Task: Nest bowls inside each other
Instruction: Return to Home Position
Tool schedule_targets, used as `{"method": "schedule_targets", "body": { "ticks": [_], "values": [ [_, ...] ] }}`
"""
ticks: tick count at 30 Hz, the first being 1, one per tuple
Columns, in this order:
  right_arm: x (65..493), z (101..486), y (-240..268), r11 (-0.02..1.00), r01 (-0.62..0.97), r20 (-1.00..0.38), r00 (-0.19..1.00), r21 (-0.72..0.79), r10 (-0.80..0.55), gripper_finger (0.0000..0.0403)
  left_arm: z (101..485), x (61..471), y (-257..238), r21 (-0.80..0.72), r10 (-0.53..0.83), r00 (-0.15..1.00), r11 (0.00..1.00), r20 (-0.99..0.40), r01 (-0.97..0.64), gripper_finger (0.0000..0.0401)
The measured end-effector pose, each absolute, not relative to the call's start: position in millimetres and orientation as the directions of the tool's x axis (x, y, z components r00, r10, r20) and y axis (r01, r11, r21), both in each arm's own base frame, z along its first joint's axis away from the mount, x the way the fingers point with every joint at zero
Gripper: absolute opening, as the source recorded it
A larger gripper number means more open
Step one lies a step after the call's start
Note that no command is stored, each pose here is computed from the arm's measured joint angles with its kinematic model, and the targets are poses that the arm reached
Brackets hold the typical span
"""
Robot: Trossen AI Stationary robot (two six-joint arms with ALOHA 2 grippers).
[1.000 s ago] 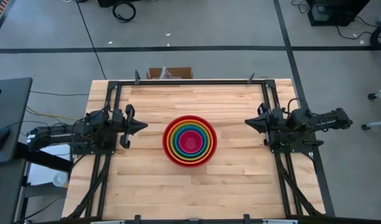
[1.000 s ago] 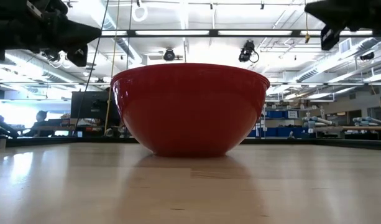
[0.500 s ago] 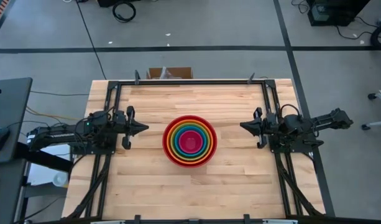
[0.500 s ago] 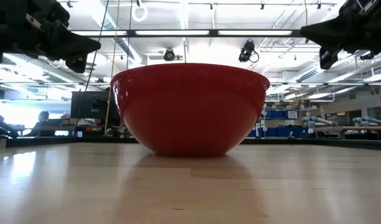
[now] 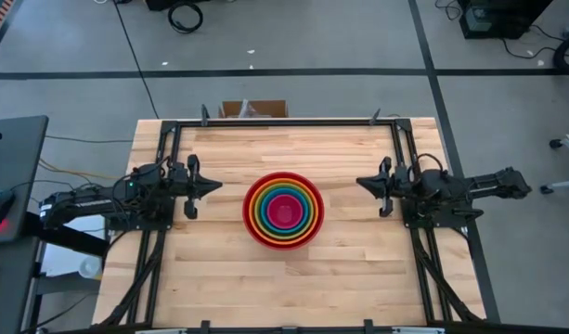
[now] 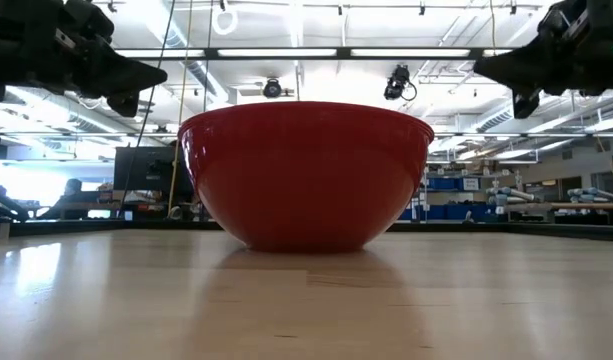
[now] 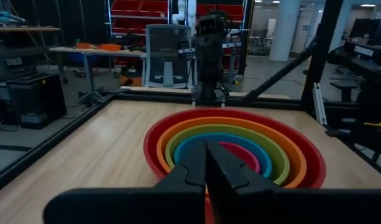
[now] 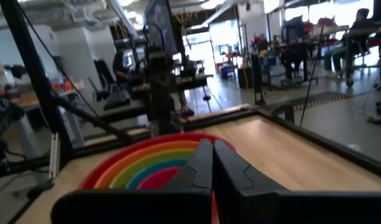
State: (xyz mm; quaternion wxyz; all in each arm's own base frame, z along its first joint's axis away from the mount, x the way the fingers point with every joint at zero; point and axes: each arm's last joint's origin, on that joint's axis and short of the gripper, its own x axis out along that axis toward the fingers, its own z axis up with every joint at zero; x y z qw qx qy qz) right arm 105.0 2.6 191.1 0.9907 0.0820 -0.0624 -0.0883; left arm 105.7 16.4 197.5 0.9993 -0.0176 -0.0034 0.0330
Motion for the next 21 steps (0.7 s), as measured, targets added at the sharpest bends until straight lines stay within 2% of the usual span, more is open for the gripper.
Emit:
{"method": "schedule_targets", "body": {
  "ticks": [4,8,13,16,21],
  "values": [
    [104,195,1,0.972,0.172,0.152,0.969,0.162,-0.197,0.0007,198,106,16,-0.036,0.065,0.998,0.997,0.013,-0.065,0.0006],
    [105,195,1,0.977,0.153,0.152,0.973,0.151,-0.176,0.0007,187,110,18,-0.081,0.083,0.99,0.994,0.113,-0.074,0.0006],
    [105,195,1,0.977,0.137,0.144,0.976,0.162,-0.16,0.0008,175,114,19,-0.107,0.089,0.995,0.991,0.047,-0.084,0.0006],
    [105,193,1,0.978,0.139,0.131,0.978,0.159,-0.16,0.0008,180,113,18,-0.09,0.085,0.992,0.993,0.092,-0.076,0.0006],
    [106,183,3,0.984,0.113,0.028,0.993,0.141,-0.118,0.0008,178,113,18,-0.085,0.075,0.995,0.994,0.067,-0.069,0.0006]
  ]
}}
